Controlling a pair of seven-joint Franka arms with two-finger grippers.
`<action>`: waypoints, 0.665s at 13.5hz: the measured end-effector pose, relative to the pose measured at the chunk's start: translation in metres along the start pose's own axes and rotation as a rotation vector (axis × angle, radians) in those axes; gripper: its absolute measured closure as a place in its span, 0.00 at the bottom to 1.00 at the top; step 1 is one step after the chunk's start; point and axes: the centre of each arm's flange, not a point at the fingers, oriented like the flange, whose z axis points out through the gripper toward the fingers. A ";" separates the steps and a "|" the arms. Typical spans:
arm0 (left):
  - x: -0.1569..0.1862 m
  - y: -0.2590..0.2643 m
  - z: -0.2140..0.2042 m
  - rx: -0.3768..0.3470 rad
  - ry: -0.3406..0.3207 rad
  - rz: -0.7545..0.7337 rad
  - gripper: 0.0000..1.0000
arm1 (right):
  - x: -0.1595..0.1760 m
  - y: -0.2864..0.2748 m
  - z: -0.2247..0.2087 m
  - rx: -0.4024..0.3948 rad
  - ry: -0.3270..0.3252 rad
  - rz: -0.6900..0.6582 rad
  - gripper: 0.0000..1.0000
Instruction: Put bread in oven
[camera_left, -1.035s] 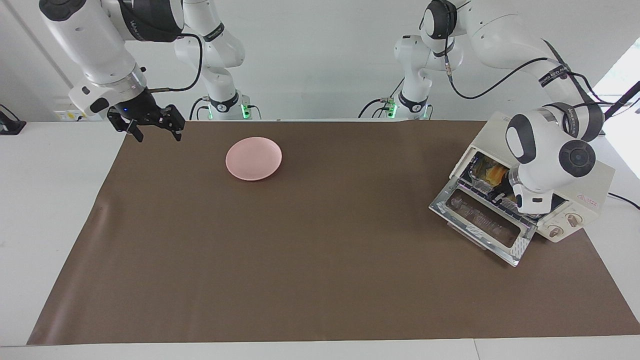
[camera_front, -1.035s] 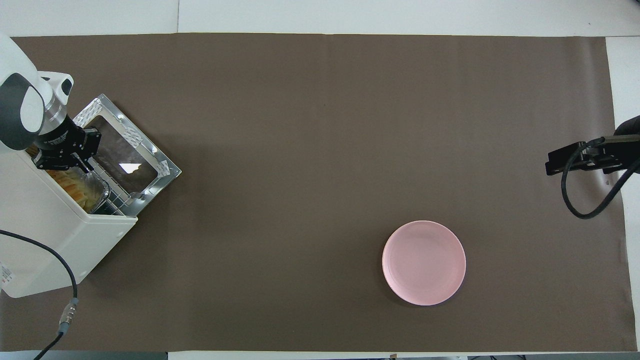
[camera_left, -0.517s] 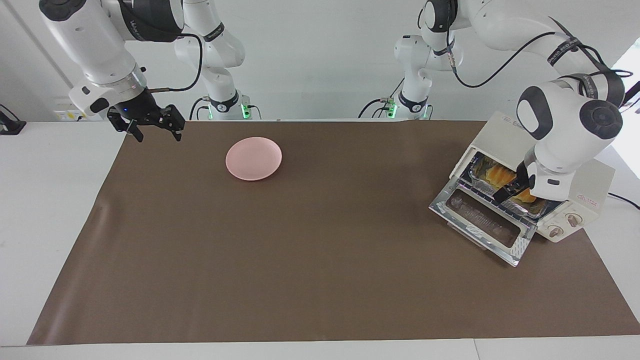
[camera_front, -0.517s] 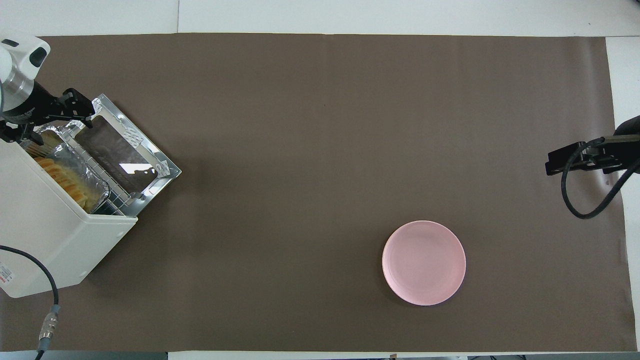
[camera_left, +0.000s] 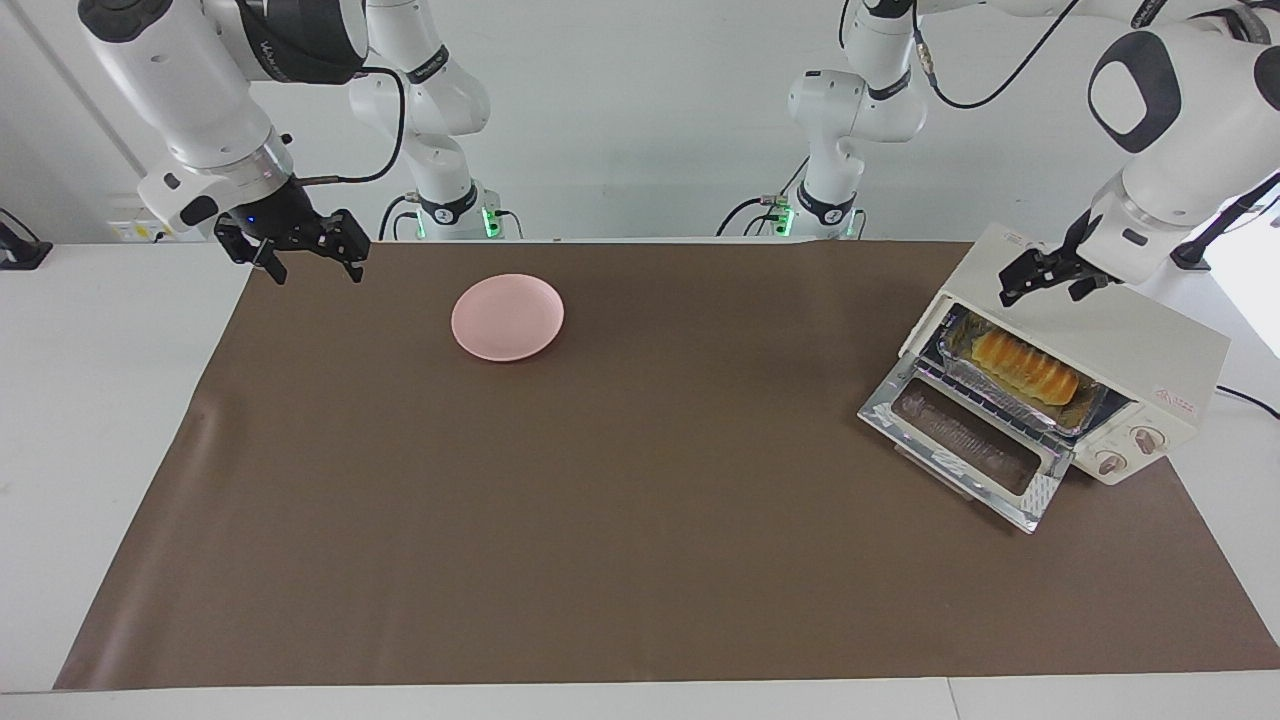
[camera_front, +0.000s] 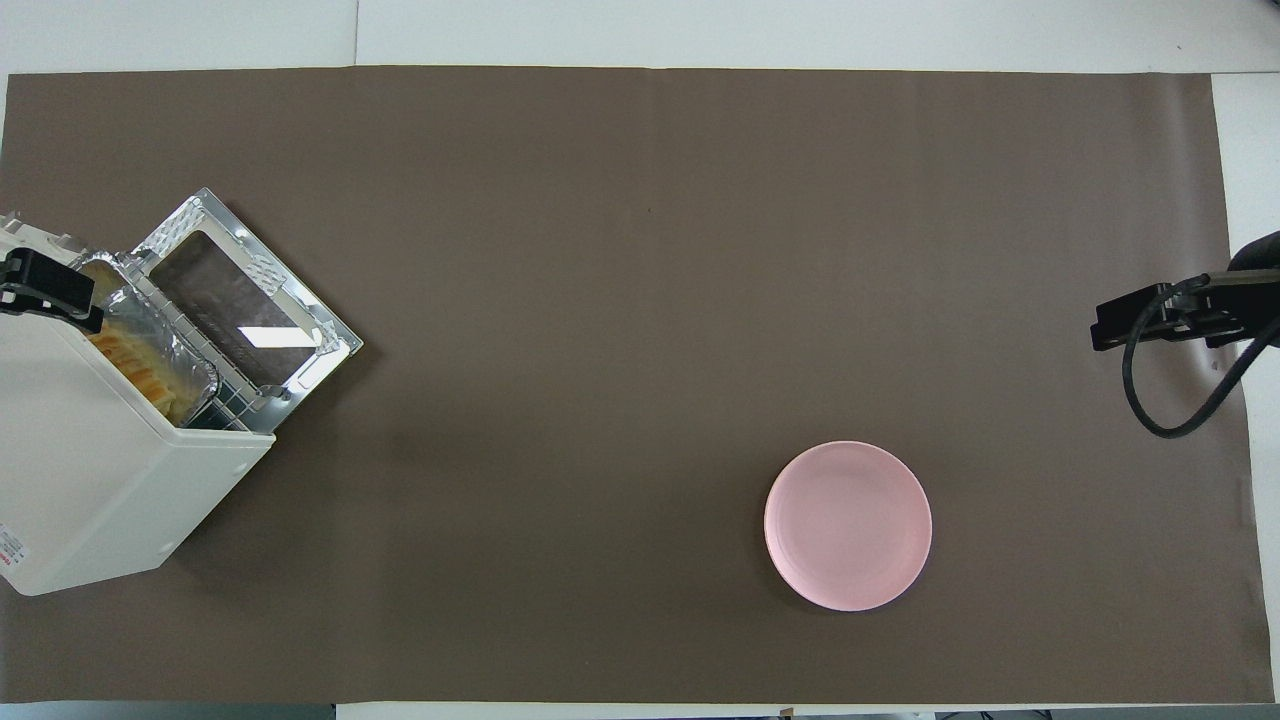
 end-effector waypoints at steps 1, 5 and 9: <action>-0.013 -0.001 -0.005 -0.017 -0.004 0.015 0.00 | 0.000 0.000 0.000 0.000 0.000 0.000 0.00; -0.052 0.029 -0.014 -0.052 -0.012 0.107 0.00 | 0.000 0.000 0.000 0.000 0.000 0.000 0.00; -0.072 0.051 -0.014 -0.051 -0.030 0.153 0.00 | 0.000 0.000 0.000 0.000 0.000 0.000 0.00</action>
